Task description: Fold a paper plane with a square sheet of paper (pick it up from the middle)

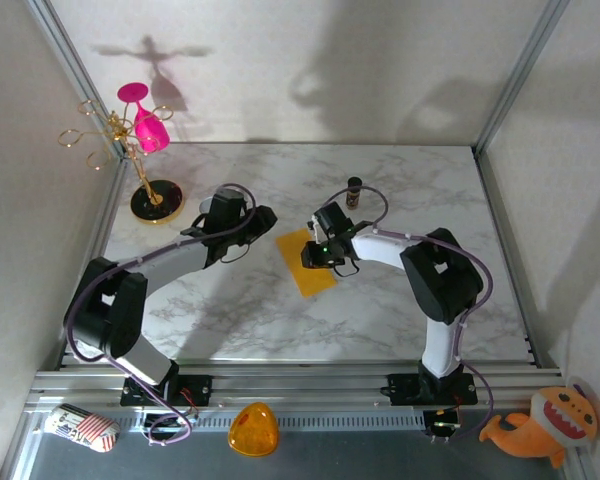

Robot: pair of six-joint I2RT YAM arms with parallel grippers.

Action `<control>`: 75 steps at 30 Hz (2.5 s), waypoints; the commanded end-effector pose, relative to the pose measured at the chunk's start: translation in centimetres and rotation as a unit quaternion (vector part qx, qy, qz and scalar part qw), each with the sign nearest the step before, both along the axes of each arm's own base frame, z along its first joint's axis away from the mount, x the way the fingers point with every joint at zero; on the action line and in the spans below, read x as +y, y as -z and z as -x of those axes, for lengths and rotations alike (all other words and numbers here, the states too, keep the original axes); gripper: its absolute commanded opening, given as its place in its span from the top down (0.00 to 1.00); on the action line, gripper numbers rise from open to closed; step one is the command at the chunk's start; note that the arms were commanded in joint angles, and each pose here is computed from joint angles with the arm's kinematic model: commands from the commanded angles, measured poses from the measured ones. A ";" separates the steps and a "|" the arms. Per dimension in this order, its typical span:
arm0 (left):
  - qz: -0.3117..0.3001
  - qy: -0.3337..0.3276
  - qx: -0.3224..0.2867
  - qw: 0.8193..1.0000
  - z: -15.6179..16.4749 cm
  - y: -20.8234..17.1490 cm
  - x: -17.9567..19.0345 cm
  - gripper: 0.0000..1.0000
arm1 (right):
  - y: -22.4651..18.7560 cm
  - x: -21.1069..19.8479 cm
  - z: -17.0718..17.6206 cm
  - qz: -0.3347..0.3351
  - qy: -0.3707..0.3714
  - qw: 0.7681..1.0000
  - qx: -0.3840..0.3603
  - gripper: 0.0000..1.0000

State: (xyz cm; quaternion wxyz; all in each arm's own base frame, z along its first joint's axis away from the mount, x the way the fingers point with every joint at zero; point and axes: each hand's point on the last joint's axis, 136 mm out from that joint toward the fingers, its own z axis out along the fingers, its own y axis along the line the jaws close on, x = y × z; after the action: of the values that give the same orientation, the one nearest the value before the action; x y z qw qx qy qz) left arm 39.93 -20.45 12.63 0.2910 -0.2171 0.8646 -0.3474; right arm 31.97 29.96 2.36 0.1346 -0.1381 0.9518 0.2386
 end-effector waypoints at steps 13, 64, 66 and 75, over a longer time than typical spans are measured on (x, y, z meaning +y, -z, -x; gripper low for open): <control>0.014 -0.055 0.021 0.998 1.4 1.3 1.7 0.47 | 3.2 0.8 -1.0 -0.012 0.206 0.974 0.091 0.73; -0.027 0.069 0.137 0.988 3.2 12.0 -5.2 0.76 | -0.1 -4.1 4.4 -0.072 0.111 0.982 0.134 0.58; -0.019 0.074 0.126 0.989 2.8 11.1 -5.5 0.75 | 0.2 -4.1 4.6 -0.070 0.110 0.982 0.139 0.58; 0.011 0.079 0.078 0.994 1.6 6.2 -6.5 0.69 | 0.2 -4.2 4.6 -0.064 0.112 0.982 0.136 0.59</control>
State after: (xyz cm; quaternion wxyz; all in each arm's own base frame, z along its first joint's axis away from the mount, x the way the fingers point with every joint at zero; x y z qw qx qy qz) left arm 37.86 -26.28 3.28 0.1722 -0.1898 0.9048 -0.3401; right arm 28.28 25.80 2.62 0.0540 0.0184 0.9506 0.3051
